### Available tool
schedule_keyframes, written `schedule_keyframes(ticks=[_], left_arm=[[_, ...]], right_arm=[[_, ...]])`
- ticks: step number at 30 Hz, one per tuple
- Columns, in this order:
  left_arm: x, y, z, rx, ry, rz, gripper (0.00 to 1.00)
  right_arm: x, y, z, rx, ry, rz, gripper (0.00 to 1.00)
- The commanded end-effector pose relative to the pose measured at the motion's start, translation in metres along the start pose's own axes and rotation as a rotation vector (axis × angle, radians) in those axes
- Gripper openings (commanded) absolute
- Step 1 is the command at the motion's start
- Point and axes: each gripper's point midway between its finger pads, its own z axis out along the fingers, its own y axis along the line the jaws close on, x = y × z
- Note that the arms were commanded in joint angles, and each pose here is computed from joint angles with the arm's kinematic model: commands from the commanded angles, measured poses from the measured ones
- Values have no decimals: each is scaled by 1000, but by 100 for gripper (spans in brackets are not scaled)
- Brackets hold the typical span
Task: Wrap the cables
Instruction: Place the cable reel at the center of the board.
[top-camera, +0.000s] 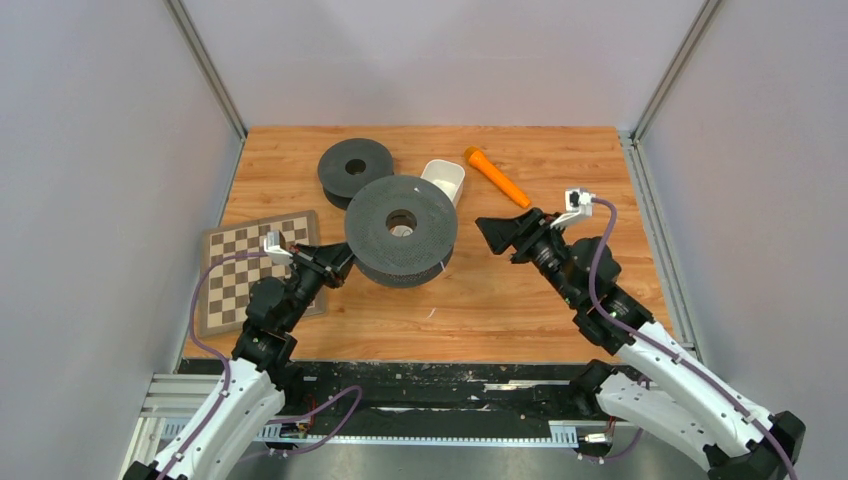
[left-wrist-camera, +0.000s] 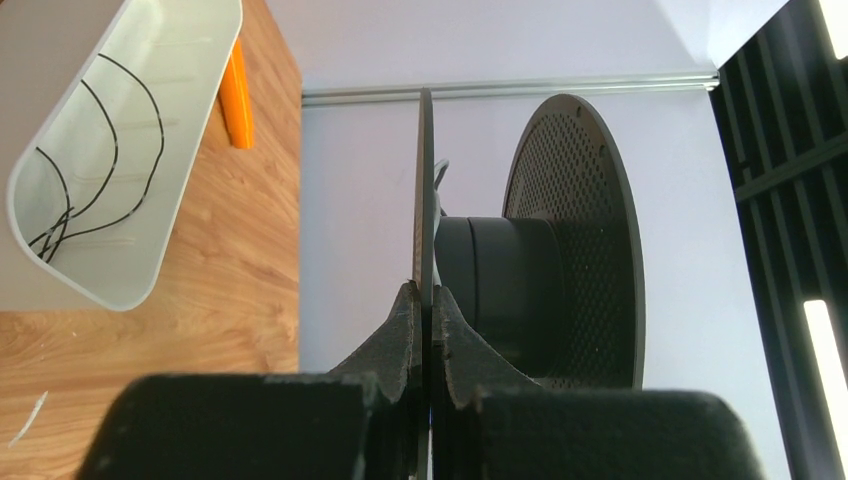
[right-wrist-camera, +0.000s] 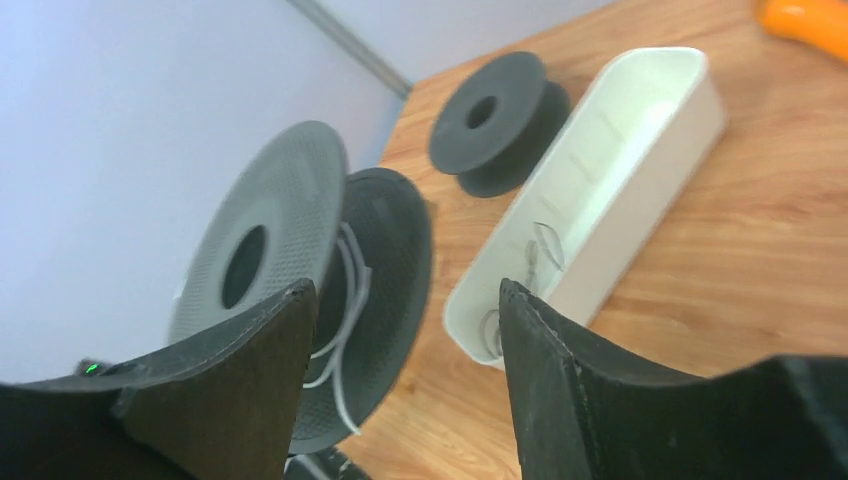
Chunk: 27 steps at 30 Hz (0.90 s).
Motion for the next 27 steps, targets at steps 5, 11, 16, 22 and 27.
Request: schedule_keyframes(ticks=[5,11,16,22,27], left_arm=[[12,-43,-4,172,64,76,0],[20,-39,-5,191,111,100,0],[22,-38,-4,207,121,110,0],[27,-27,-1,192,156,103,0],[26,-16,-3,182,146,81,2]], right_arm=[[11,92,-16,-511,210,98,64],[28,90,-5,-504,287,149,59],[34,83,-2,-486,291,246,51],[34,77,-1,-481,279,334,25],[20,55,2,-426,200,451,0]])
